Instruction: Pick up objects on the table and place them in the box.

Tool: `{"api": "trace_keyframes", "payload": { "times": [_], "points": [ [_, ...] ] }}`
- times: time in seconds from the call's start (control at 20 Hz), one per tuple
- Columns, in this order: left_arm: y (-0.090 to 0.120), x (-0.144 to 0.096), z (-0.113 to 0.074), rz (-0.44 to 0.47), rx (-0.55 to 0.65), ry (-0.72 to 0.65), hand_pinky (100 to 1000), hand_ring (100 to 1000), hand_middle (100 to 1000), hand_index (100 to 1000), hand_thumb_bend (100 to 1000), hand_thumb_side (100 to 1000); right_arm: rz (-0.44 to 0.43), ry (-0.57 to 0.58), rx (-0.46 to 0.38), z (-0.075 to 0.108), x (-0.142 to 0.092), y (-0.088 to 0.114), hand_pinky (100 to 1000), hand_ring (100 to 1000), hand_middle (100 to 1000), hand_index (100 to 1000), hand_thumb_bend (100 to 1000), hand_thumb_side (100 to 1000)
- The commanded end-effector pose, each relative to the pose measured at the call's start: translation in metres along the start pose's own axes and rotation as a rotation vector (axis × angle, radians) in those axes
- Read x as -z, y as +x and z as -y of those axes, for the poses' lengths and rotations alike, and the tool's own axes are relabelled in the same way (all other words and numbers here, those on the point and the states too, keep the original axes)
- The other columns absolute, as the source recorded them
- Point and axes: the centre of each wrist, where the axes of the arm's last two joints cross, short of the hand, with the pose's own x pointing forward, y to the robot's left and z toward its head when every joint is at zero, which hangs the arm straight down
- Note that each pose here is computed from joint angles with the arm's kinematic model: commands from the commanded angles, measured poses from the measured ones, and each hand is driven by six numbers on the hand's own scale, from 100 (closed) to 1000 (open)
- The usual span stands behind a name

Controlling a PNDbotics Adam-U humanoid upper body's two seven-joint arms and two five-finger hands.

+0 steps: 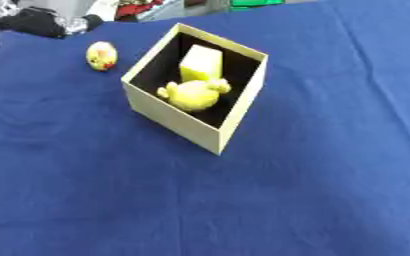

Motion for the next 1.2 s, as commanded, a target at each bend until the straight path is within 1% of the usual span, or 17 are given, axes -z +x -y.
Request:
{"api": "trace_keyframes", "payload": {
  "times": [0.05, 0.1, 0.2, 0.25, 0.4, 0.45, 0.5, 0.55, 0.6, 0.65, 0.8, 1.0, 1.2],
  "points": [
    [-0.015, -0.006, -0.018, -0.049, 0.039, 0.025, 808, 821, 772, 838, 566, 573, 0.048, 0.009, -0.021, 0.005, 0.010, 0.007, 839, 711, 666, 764, 100, 838],
    [-0.017, -0.006, -0.018, -0.059, 0.041, 0.022, 807, 819, 767, 836, 570, 569, 0.049, 0.009, -0.021, 0.005, 0.010, 0.007, 839, 711, 666, 764, 100, 838],
    [-0.019, -0.006, -0.018, -0.079, 0.044, 0.018, 807, 817, 758, 839, 608, 545, 0.052, 0.010, -0.020, 0.004, 0.011, 0.007, 839, 711, 666, 764, 100, 839],
    [-0.021, -0.006, -0.017, -0.091, 0.045, 0.013, 813, 822, 764, 853, 645, 536, 0.054, 0.011, -0.019, 0.004, 0.011, 0.008, 839, 711, 666, 764, 100, 839],
    [-0.025, -0.004, -0.016, -0.135, 0.041, -0.001, 818, 826, 770, 862, 713, 545, 0.059, 0.012, -0.016, 0.003, 0.012, 0.008, 839, 711, 666, 763, 100, 840],
    [-0.026, -0.003, -0.016, -0.150, 0.039, -0.005, 823, 830, 777, 866, 746, 565, 0.061, 0.013, -0.015, 0.003, 0.013, 0.008, 840, 711, 666, 763, 100, 840],
    [-0.028, -0.002, -0.017, -0.166, 0.039, -0.008, 824, 831, 778, 866, 758, 573, 0.062, 0.014, -0.014, 0.003, 0.013, 0.009, 839, 711, 666, 763, 100, 840],
    [-0.029, -0.001, -0.017, -0.181, 0.038, -0.012, 828, 834, 785, 868, 804, 600, 0.064, 0.014, -0.014, 0.003, 0.013, 0.009, 840, 710, 665, 763, 100, 841],
    [-0.030, 0.000, -0.016, -0.199, 0.034, -0.018, 829, 836, 786, 869, 817, 612, 0.065, 0.014, -0.012, 0.002, 0.014, 0.009, 840, 710, 665, 763, 100, 841],
    [-0.032, 0.001, -0.016, -0.215, 0.030, -0.024, 835, 843, 796, 876, 864, 650, 0.066, 0.015, -0.011, 0.002, 0.014, 0.009, 840, 710, 665, 763, 100, 842],
    [-0.038, 0.003, -0.014, -0.272, 0.023, -0.049, 840, 848, 801, 879, 885, 670, 0.073, 0.018, -0.004, 0.000, 0.016, 0.010, 840, 710, 665, 763, 100, 841],
    [-0.046, 0.004, -0.012, -0.342, 0.036, -0.071, 845, 851, 799, 876, 874, 677, 0.081, 0.021, 0.003, -0.001, 0.018, 0.011, 840, 710, 665, 763, 100, 842],
    [-0.052, 0.003, -0.010, -0.385, 0.056, -0.096, 846, 853, 799, 872, 869, 678, 0.084, 0.021, 0.006, -0.001, 0.019, 0.012, 840, 710, 664, 763, 100, 844]
  ]
}}
